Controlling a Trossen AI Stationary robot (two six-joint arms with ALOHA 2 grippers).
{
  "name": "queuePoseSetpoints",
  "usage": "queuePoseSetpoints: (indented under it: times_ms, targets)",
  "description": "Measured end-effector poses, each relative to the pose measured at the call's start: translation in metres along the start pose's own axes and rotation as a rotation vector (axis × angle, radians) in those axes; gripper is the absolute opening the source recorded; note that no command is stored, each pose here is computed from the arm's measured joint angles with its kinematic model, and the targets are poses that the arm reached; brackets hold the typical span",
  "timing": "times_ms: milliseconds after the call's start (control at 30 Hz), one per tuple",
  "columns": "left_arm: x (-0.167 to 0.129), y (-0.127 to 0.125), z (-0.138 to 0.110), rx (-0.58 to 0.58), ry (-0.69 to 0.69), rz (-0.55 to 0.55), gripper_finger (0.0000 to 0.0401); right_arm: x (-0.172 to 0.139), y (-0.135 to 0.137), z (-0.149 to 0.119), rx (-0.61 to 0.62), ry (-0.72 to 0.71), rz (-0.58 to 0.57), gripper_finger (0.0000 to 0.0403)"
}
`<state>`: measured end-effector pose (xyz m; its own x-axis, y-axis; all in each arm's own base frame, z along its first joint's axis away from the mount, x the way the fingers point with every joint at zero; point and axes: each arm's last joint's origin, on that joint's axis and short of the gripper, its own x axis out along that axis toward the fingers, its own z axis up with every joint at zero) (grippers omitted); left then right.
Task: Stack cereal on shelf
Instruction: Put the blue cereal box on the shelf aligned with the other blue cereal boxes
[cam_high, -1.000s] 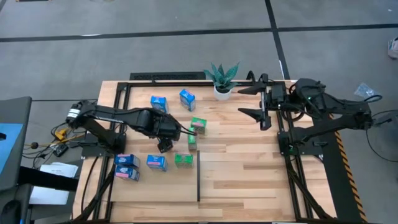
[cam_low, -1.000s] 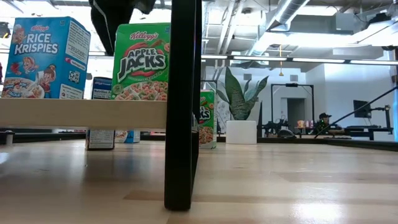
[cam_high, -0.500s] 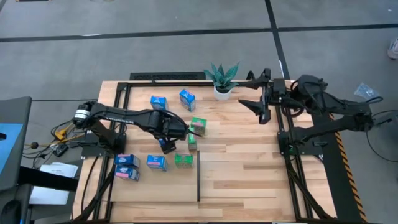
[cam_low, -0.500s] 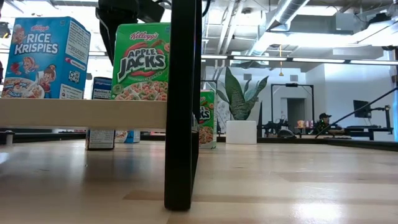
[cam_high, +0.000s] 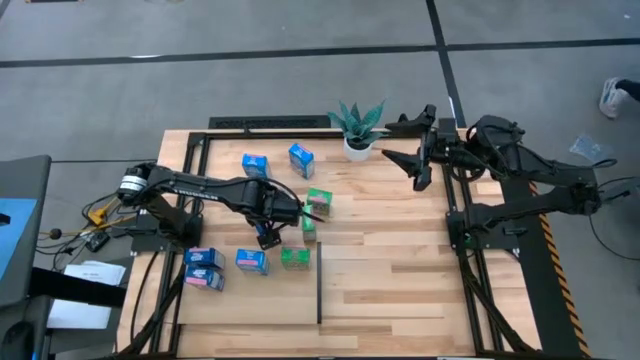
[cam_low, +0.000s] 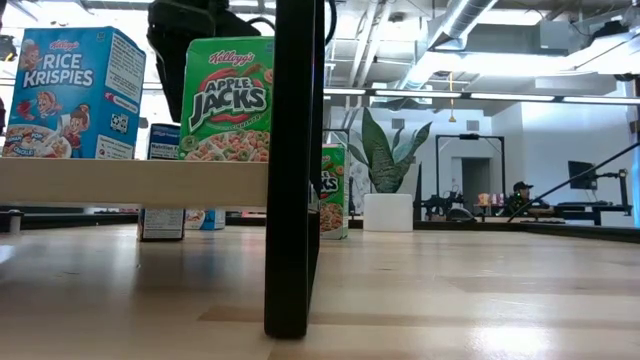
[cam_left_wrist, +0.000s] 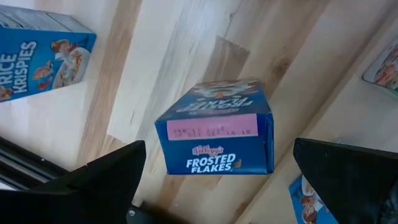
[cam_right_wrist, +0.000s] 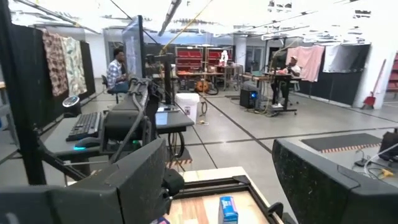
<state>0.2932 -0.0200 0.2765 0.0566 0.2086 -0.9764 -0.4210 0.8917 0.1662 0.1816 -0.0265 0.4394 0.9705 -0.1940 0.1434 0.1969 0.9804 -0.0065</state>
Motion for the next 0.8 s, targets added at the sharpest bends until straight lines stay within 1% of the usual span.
queuePoseSetpoints:
  times_ms: [167, 500, 800]
  targets:
    - [0.0, 0.001, 0.002, 0.022, -0.009, -0.009, 0.04, 0.002, -0.004, -0.002, 0.005, 0.007, -0.019, 0.0317]
    - [0.009, 0.001, 0.002, 0.013, 0.009, -0.053, 0.04, 0.004, -0.004, -0.003, 0.004, 0.015, -0.018, 0.0317]
    - [0.01, 0.003, 0.001, 0.017, 0.02, -0.039, 0.04, 0.004, -0.004, -0.003, 0.004, 0.015, -0.018, 0.0317]
